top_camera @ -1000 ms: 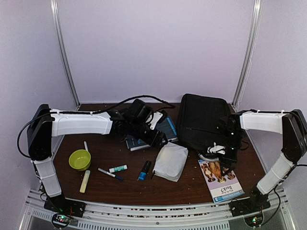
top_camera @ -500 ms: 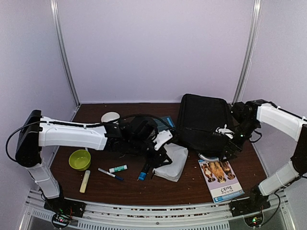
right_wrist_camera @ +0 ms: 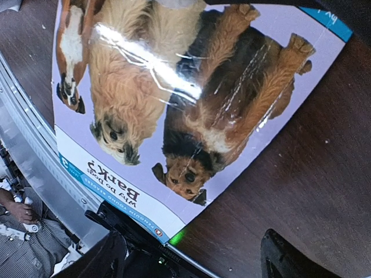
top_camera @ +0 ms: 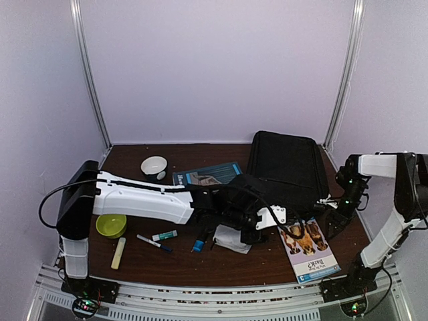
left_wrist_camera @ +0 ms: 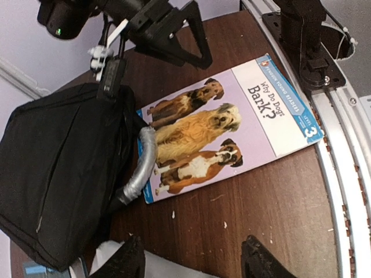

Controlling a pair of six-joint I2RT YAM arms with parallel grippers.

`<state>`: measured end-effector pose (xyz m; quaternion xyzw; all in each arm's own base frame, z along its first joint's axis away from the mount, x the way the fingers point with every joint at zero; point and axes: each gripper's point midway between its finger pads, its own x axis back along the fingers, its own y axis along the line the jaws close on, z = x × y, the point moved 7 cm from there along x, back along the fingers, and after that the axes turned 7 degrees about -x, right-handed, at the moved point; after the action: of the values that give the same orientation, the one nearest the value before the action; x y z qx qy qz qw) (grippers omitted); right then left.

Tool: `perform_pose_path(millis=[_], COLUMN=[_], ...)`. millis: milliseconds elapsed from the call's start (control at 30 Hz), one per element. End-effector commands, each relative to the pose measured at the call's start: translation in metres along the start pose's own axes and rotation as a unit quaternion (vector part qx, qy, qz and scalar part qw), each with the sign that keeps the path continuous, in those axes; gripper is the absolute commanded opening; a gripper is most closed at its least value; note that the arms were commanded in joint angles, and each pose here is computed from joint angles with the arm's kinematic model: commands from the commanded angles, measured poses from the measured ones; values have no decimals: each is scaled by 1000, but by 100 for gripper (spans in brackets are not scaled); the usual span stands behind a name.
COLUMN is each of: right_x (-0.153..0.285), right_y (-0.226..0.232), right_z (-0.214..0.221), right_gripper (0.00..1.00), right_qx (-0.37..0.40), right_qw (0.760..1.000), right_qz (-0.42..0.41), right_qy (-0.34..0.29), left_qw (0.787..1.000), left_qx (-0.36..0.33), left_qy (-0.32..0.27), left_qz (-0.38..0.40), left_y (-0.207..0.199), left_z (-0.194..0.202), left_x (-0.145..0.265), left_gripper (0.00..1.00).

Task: Pack the student bag
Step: Adjust the book at the corner of the board.

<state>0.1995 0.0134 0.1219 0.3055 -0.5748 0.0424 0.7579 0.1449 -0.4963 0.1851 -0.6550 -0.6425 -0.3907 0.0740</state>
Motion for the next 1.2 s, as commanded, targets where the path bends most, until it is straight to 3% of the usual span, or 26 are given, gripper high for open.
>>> perform_pose_path(millis=[0, 400, 700, 967, 1167], right_x=[-9, -28, -43, -36, -34], right_y=[-11, -23, 0, 25, 34], right_z=[-11, -34, -54, -77, -88], right_gripper=[81, 80, 79, 81, 82], right_qx=[-8, -24, 10, 39, 38], right_qw=[1000, 1000, 999, 998, 997], right_qz=[-8, -16, -42, -56, -65], right_qy=[7, 9, 12, -17, -18], left_qw=[993, 983, 974, 971, 968], left_qx=[-110, -177, -210, -214, -218], left_qy=[-33, 17, 43, 60, 81], left_qz=[8, 47, 76, 89, 97], left_y=[1, -10, -20, -31, -38], left_z=[-25, -13, 3, 19, 28], left_x=[-15, -78, -104, -120, -123], left_gripper=[58, 59, 58, 53, 42])
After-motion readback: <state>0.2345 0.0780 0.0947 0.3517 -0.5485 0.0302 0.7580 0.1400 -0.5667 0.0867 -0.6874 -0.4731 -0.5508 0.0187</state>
